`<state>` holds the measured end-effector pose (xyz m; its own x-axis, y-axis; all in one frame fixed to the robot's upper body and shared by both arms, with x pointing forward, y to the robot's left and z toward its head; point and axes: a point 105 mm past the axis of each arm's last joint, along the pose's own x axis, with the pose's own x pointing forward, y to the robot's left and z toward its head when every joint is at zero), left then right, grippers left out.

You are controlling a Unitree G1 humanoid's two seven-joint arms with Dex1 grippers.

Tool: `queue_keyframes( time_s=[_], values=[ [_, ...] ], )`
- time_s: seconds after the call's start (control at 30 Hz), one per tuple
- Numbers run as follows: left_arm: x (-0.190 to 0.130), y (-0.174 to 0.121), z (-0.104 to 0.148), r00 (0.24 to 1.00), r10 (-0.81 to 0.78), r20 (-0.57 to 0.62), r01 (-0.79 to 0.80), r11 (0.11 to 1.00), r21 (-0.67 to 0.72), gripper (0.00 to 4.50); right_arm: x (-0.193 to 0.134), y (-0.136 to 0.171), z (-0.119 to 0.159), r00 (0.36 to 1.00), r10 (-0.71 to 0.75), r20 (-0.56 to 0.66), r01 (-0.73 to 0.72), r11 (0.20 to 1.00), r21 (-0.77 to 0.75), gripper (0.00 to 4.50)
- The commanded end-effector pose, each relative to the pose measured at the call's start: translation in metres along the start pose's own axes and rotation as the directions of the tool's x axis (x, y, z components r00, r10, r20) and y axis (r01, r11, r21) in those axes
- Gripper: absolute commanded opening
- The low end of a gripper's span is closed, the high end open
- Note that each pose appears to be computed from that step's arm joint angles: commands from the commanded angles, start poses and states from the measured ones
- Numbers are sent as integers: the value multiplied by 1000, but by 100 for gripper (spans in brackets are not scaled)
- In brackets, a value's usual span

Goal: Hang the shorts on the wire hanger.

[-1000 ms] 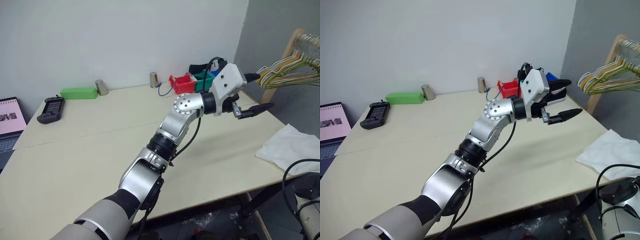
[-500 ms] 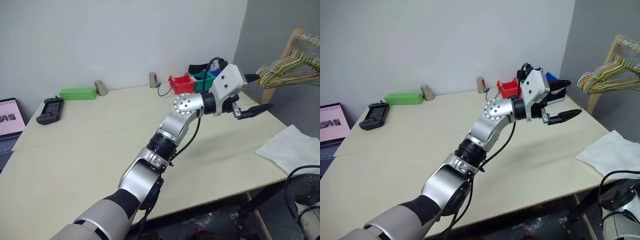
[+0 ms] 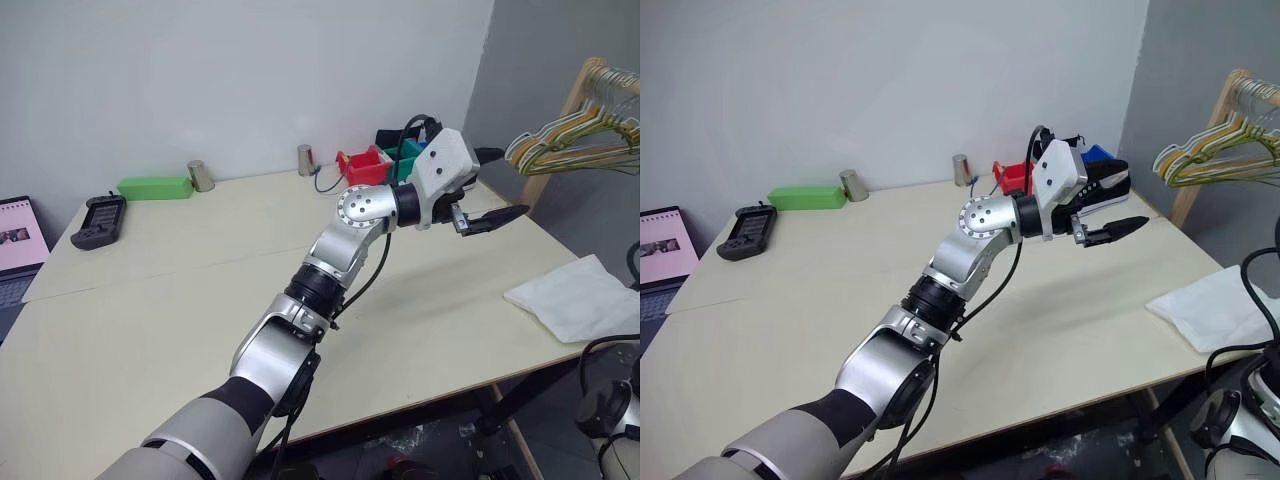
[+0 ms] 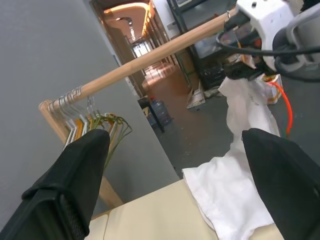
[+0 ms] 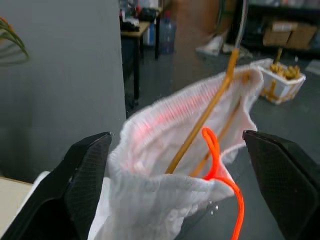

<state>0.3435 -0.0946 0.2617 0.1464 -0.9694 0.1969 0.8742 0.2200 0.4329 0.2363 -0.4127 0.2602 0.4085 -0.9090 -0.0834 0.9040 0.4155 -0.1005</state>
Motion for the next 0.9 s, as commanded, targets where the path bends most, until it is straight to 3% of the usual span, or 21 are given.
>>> queue_keyframes(
  time_s=[0.03, 0.13, 0.2, 0.3, 0.43, 0.63, 0.7, 0.9],
  values=[
    [-15, 15, 5, 998, 58, 11, -58, 998, -7, 450, -30, 36, 35, 975, 128, 180, -136, 990, 31, 448],
    [-33, 33, -7, 986, 166, -34, -168, 984, -59, 450, -47, 81, 37, 922, 314, 229, -323, 946, 1, 448],
    [-53, 49, -18, 956, 284, -78, -291, 951, -103, 450, -63, 118, 27, 853, 474, 221, -482, 876, -18, 448],
    [-85, 68, -38, 874, 458, -162, -480, 866, -139, 450, -85, 159, 8, 743, 638, 200, -643, 764, -47, 448],
    [-138, 68, -74, 719, 626, -301, -682, 720, -133, 450, -114, 205, -34, 605, 785, 135, -782, 618, -86, 448],
    [-200, 46, -96, 491, 764, -418, -847, 531, -24, 450, -155, 244, -76, 447, 890, 91, -888, 454, -79, 448],
    [-217, 36, -102, 429, 781, -453, -881, 473, -18, 450, -163, 249, -87, 426, 902, 70, -900, 430, -64, 448],
    [-236, 22, -109, 359, 785, -504, -909, 416, 1, 450, -169, 251, -109, 408, 913, 29, -908, 409, -89, 448]
  ],
)
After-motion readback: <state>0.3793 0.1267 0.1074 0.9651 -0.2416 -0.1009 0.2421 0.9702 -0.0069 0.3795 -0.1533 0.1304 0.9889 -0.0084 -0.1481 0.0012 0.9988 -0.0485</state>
